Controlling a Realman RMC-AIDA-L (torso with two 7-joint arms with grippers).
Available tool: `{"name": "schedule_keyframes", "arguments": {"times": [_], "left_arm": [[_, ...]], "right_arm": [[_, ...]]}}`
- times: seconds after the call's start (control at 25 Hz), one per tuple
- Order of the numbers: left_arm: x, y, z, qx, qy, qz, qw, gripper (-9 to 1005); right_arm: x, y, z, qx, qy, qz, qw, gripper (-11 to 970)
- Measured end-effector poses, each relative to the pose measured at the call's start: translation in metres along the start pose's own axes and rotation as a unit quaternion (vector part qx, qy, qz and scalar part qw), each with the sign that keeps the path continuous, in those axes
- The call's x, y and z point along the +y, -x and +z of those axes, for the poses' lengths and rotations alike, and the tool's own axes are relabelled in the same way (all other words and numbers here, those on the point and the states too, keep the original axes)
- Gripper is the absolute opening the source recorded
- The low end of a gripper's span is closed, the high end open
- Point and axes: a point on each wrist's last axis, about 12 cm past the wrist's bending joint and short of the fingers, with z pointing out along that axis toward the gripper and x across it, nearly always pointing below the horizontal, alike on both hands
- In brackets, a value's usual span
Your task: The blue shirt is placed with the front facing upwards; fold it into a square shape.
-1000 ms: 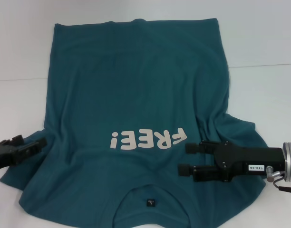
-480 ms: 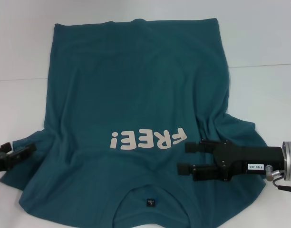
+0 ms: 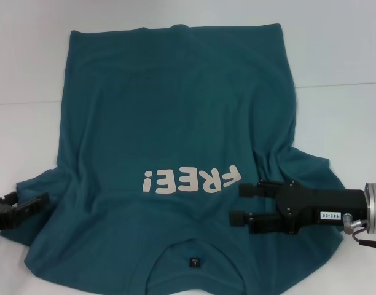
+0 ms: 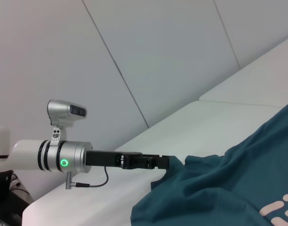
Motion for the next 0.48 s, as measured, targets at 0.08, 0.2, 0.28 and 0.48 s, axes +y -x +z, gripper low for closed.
{"name": "schedule_keyframes", "arguments": {"times": [0.08,0.2,0.28,0.48], "left_arm": [[-0.0012,-0.0001,0.0014,0.002,-0.003,0.001,1.000,903],[-0.0027,0.0005,0.0034,0.005,-0.007,0.004,1.000,901],[-0.0030,0.0007,0.0040,0.006,-0.007,0.005,1.000,900],[-0.0026,0.0007,0.0043,0.006,-0.004,0.005,1.000,898]], "right_arm": [[0.0001,-0.0001,0.0001,0.000,0.000,-0.001,1.000,941],[0.0002,-0.0003,0.0004,0.000,0.000,-0.001,1.000,940],[0.0004,-0.0008,0.0008,-0.002,0.001,0.000,1.000,940],[-0.0002,-0.0013,0.0015,-0.005,-0.002,0.001,1.000,940]]}}
